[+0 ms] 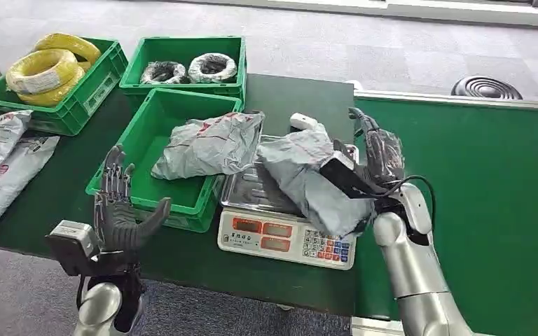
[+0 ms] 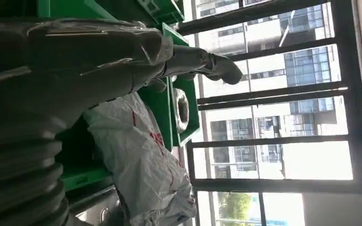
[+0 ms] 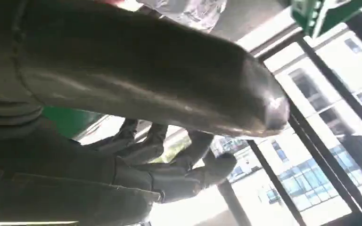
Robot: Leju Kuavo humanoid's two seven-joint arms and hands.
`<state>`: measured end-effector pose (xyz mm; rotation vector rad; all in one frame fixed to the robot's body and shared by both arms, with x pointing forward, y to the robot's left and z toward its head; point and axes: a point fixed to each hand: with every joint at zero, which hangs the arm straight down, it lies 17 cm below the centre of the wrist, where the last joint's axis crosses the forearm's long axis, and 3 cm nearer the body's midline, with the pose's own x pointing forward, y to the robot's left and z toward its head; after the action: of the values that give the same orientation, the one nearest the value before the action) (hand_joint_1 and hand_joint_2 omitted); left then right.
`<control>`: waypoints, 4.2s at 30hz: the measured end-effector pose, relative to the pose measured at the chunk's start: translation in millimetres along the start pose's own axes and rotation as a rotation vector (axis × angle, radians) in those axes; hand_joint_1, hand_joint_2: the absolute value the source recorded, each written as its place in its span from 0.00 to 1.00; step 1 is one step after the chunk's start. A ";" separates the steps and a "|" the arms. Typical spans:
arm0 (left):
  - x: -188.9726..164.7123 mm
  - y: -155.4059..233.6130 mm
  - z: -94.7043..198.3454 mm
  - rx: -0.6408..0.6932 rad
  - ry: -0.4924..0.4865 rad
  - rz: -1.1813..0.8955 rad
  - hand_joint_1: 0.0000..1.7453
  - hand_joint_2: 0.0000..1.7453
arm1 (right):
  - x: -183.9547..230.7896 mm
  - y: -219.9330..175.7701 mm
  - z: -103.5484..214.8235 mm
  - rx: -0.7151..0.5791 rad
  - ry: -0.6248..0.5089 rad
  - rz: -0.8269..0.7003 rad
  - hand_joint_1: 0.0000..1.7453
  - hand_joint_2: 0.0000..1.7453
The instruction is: Moved the parcel from conveyor to table for the left to box.
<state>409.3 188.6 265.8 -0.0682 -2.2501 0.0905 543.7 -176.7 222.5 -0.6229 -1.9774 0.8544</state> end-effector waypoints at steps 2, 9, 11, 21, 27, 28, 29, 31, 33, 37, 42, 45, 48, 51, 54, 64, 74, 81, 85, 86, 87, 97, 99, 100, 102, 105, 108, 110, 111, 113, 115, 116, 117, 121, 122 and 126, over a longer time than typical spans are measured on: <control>0.7 1.4 -1.8 0.004 -0.003 -0.003 0.00 1.00 | -1.6 -4.2 3.9 -0.023 -0.004 -0.043 0.00 0.00; 1.3 4.1 -4.0 0.012 -0.008 -0.017 0.00 1.00 | -2.8 -12.2 10.3 -0.061 -0.009 -0.123 0.00 0.00; 2.8 6.2 -9.5 0.022 -0.014 -0.030 0.00 1.00 | 4.0 -19.1 8.7 -0.077 -0.031 -0.200 0.00 0.00; 5.5 -24.7 -31.9 -0.069 -0.028 -0.137 0.00 1.00 | 18.2 -95.4 50.2 -0.419 -0.103 -0.339 0.00 0.00; -3.7 -63.6 -42.6 -0.191 -0.002 -0.164 0.00 1.00 | 4.5 -126.1 95.9 -0.606 -0.035 -0.341 0.00 0.00; -6.1 -71.1 -43.6 -0.213 0.002 -0.168 0.00 1.00 | 2.6 -127.5 104.6 -0.628 -0.022 -0.347 0.00 0.00; -6.6 -74.2 -44.5 -0.222 0.002 -0.169 0.00 1.00 | 2.1 -127.3 109.2 -0.635 -0.015 -0.352 0.00 0.00; -9.6 -83.6 -45.0 -0.251 0.007 -0.173 0.00 1.00 | 1.5 -129.6 117.3 -0.653 -0.006 -0.352 0.00 0.00; -16.7 -95.5 -47.1 -0.298 0.031 -0.189 0.00 1.00 | -2.0 -133.3 126.8 -0.687 0.018 -0.338 0.00 0.00; -30.6 -137.1 -65.6 -0.419 0.069 -0.224 0.00 1.00 | -10.6 -126.1 159.8 -0.736 0.100 -0.296 0.00 0.00; -48.1 -193.7 -81.3 -0.570 0.136 -0.254 0.00 1.00 | -11.8 -108.7 187.4 -0.737 0.169 -0.321 0.00 1.00; -70.2 -219.3 -78.4 -0.649 0.212 -0.308 0.00 1.00 | -6.8 -103.4 188.2 -0.718 0.176 -0.305 0.00 1.00; -80.3 -234.8 -73.3 -0.685 0.244 -0.322 0.00 1.00 | -5.0 -99.1 189.7 -0.713 0.186 -0.309 0.00 1.00; -87.9 -241.7 -70.3 -0.707 0.265 -0.333 0.00 1.00 | -3.9 -98.9 190.7 -0.715 0.188 -0.311 0.00 1.00; -96.5 -245.7 -66.4 -0.727 0.292 -0.361 0.00 1.00 | -3.5 -98.9 191.2 -0.717 0.190 -0.313 0.00 1.00; -111.8 -300.0 -21.4 -0.869 0.427 -0.429 0.00 1.00 | 9.1 -108.9 192.0 -0.743 0.176 -0.337 0.00 1.00; -142.6 -313.3 47.9 -1.115 0.508 -0.656 0.73 1.00 | 21.2 -119.1 195.8 -0.763 0.153 -0.342 0.00 1.00; -163.4 -301.2 72.2 -1.215 0.469 -0.871 0.93 1.00 | 25.1 -122.0 196.5 -0.776 0.136 -0.346 0.00 1.00; -165.0 -299.4 70.0 -1.230 0.440 -0.927 0.93 1.00 | 24.9 -120.9 195.9 -0.777 0.133 -0.379 0.00 1.00; -164.9 -299.5 69.1 -1.233 0.435 -0.935 0.93 1.00 | 25.0 -120.9 195.9 -0.778 0.133 -0.380 0.00 1.00; -164.5 -299.9 68.3 -1.234 0.431 -0.940 0.93 1.00 | 25.1 -120.8 195.9 -0.779 0.133 -0.382 0.00 1.00; -165.0 -299.9 68.1 -1.243 0.418 -0.962 0.93 1.00 | 25.4 -120.8 195.8 -0.779 0.132 -0.384 0.00 1.00; -165.5 -299.7 68.9 -1.246 0.418 -0.964 0.93 1.00 | 25.4 -120.8 195.8 -0.779 0.132 -0.384 0.00 1.00; -165.7 -299.6 69.2 -1.246 0.418 -0.965 0.93 1.00 | 25.4 -120.8 195.8 -0.779 0.132 -0.384 0.00 1.00; -166.1 -299.2 69.6 -1.247 0.418 -0.967 0.93 1.00 | 25.4 -120.8 195.8 -0.779 0.132 -0.384 0.00 1.00; -166.7 -298.7 70.2 -1.249 0.419 -0.969 0.93 1.00 | 25.4 -120.8 195.8 -0.779 0.132 -0.384 0.00 1.00; -167.5 -298.0 70.4 -1.249 0.421 -0.971 0.93 1.00 | 25.4 -120.8 195.8 -0.779 0.132 -0.384 0.00 1.00; -167.6 -297.9 70.5 -1.249 0.421 -0.971 0.91 1.00 | 25.4 -120.8 195.8 -0.779 0.132 -0.384 0.00 1.00; -167.8 -297.7 70.5 -1.249 0.422 -0.972 0.89 1.00 | 25.4 -120.8 195.8 -0.779 0.132 -0.384 0.00 1.00; -168.2 -297.1 70.6 -1.250 0.418 -0.982 0.75 1.00 | 25.5 -120.9 195.9 -0.780 0.130 -0.383 0.00 1.00; -169.9 -294.9 69.9 -1.250 0.410 -1.008 0.46 1.00 | 26.3 -121.3 195.6 -0.781 0.126 -0.381 0.00 1.00; -171.1 -293.4 69.5 -1.248 0.408 -1.021 0.95 1.00 | 26.4 -121.4 195.6 -0.781 0.125 -0.381 0.00 1.00; -172.8 -291.1 68.7 -1.245 0.402 -1.041 1.00 1.00 | 26.6 -121.3 195.3 -0.781 0.123 -0.381 0.00 1.00; -175.3 -285.7 59.8 -1.195 0.356 -1.093 1.00 1.00 | 27.1 -121.8 191.5 -0.779 0.116 -0.389 0.00 1.00; -175.2 -285.8 59.4 -1.188 0.351 -1.087 1.00 1.00 | 26.8 -121.6 190.6 -0.778 0.116 -0.391 0.00 1.00; -134.5 -312.0 22.0 -1.029 0.238 -0.778 1.00 1.00 | 23.0 -118.5 190.1 -0.771 0.137 -0.398 0.00 1.00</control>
<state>471.2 -133.9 175.7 0.2357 -1.7239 -1.3936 356.6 -298.7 251.3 -0.6474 -2.1729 -0.2156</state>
